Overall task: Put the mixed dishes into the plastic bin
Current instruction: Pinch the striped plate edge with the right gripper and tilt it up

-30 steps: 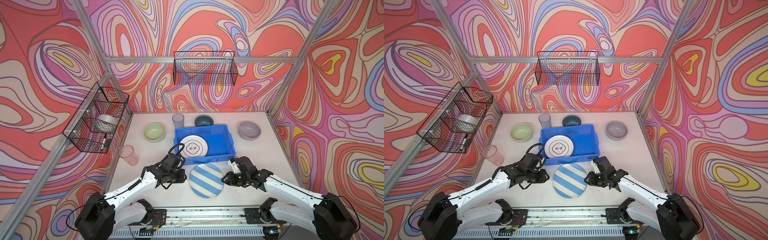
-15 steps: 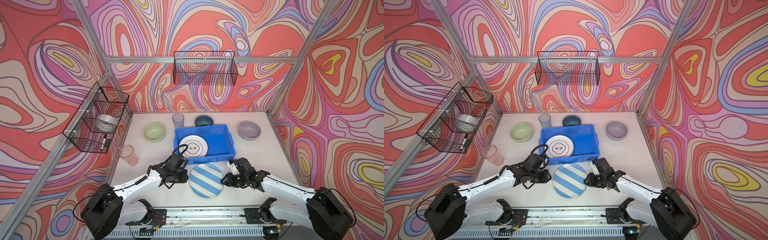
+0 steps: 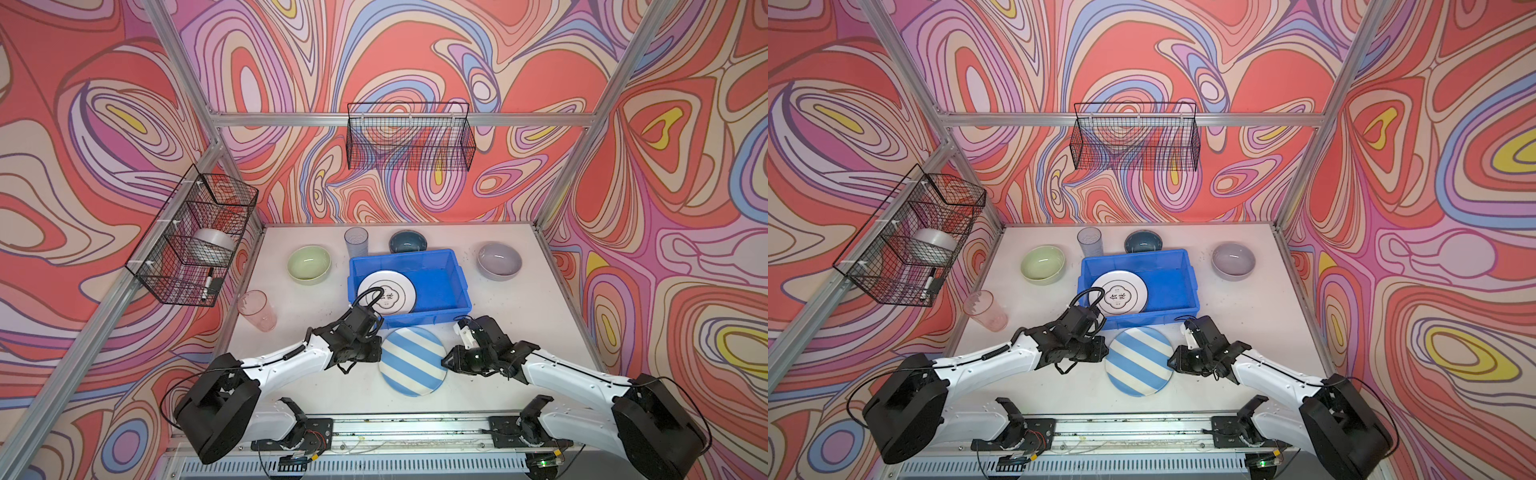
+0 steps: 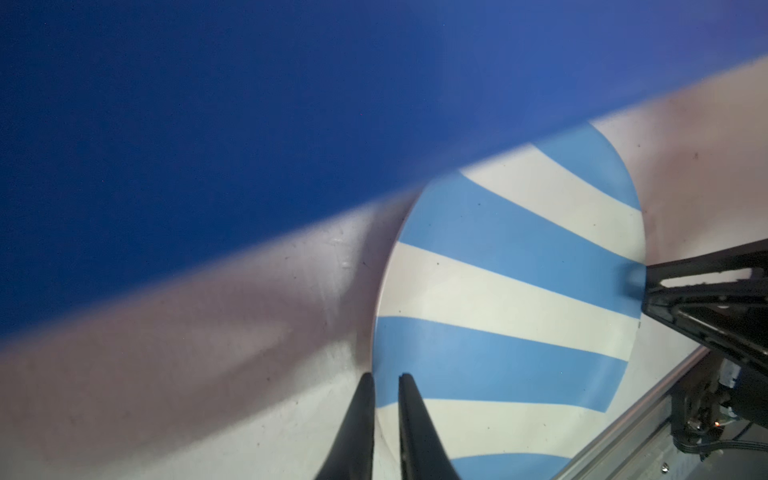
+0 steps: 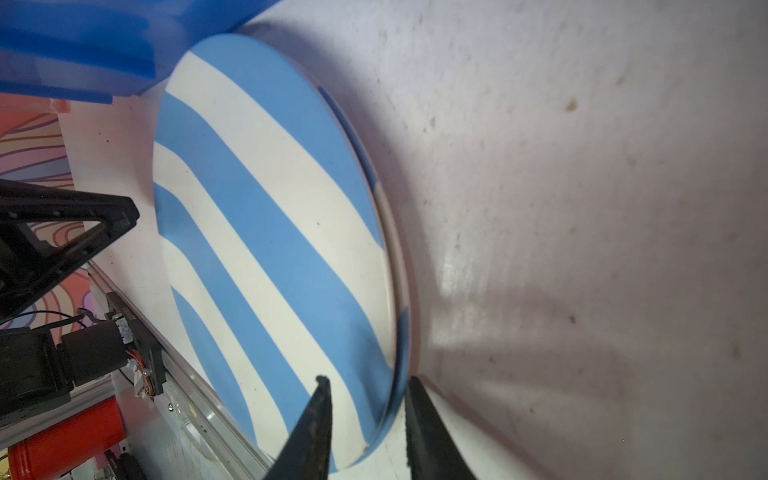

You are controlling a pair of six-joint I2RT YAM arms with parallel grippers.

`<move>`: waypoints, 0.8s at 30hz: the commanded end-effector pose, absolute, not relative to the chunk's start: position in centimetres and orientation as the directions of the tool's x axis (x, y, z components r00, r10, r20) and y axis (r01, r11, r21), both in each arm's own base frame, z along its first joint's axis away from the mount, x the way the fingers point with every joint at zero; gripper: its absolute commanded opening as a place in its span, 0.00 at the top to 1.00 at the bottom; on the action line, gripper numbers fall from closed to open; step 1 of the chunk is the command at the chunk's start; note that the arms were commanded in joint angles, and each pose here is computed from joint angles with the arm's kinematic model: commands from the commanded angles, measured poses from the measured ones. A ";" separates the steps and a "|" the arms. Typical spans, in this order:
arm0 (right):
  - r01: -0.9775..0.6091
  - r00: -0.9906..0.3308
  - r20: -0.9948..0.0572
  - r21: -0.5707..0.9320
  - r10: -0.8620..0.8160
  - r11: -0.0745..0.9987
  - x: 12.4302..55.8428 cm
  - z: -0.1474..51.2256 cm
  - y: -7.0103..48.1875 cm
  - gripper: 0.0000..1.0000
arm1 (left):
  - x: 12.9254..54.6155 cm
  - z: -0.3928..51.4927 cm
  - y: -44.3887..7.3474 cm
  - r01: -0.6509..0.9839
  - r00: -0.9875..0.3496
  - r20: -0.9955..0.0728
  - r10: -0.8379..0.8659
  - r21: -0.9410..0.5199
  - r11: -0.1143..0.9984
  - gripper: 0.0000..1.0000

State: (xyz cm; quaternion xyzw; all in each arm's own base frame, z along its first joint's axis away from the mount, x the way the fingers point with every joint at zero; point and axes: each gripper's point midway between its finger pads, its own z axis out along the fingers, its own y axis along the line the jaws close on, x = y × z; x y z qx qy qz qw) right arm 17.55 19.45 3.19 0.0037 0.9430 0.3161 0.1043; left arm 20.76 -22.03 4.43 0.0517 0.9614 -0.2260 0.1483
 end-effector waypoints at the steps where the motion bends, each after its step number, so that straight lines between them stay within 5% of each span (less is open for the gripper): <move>1: -0.059 -0.978 -0.197 0.591 0.073 0.805 17.4 3.1 19.4 0.69 | 19.4 2.7 -21.3 0.139 -0.971 -0.233 0.053 -0.374 0.917 0.85; 18: -0.061 -0.976 -0.204 0.589 0.076 0.806 17.7 3.5 19.4 0.70 | 19.1 1.5 -21.9 0.152 -0.976 -0.201 0.086 -0.340 0.928 0.90; 24: -0.060 -0.977 -0.200 0.589 0.073 0.806 17.6 3.4 19.4 0.70 | 19.2 1.7 -20.9 0.139 -0.973 -0.217 0.077 -0.289 0.947 0.75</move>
